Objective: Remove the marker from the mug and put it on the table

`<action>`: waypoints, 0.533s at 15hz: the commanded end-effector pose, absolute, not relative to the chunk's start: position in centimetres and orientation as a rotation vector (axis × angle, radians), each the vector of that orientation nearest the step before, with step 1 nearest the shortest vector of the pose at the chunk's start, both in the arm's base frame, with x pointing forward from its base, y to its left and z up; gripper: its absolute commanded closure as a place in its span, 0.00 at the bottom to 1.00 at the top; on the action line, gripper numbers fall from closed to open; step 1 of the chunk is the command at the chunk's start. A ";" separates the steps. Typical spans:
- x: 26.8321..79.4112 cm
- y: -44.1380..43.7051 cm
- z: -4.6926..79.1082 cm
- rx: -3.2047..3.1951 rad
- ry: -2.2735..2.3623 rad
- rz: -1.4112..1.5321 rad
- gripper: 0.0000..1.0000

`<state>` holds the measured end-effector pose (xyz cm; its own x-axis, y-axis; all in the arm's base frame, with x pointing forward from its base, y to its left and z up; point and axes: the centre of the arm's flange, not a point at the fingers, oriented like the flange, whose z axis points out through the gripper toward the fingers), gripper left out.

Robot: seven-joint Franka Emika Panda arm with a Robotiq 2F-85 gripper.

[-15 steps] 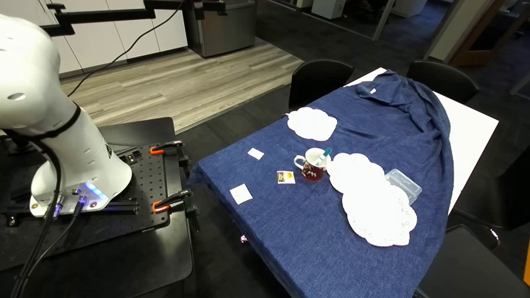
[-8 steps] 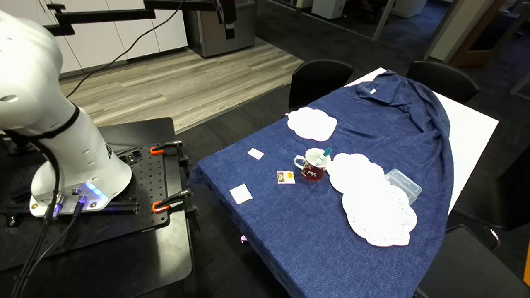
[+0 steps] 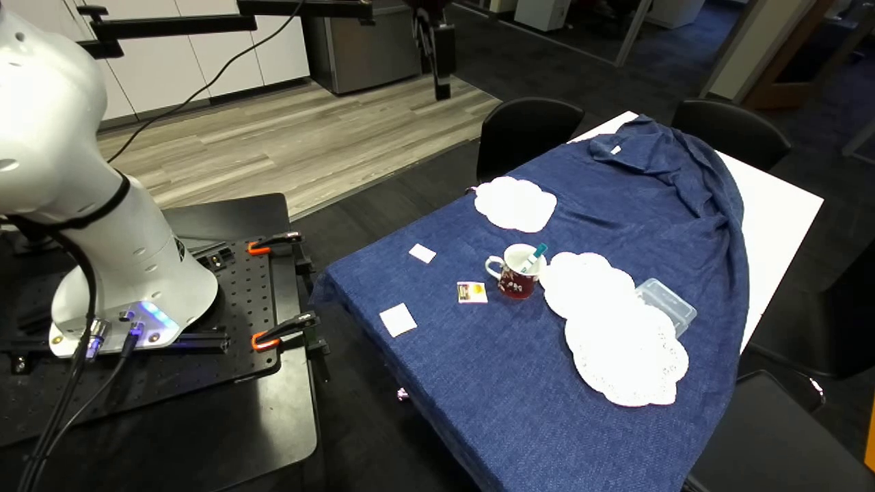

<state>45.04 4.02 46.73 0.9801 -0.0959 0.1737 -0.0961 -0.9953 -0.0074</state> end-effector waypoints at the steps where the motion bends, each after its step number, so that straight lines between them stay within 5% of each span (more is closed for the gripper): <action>1: 49.3 2.8 46.1 3.084 -0.149 0.264 0.00; 8: 50.5 0.9 43.2 3.082 -0.192 0.178 0.00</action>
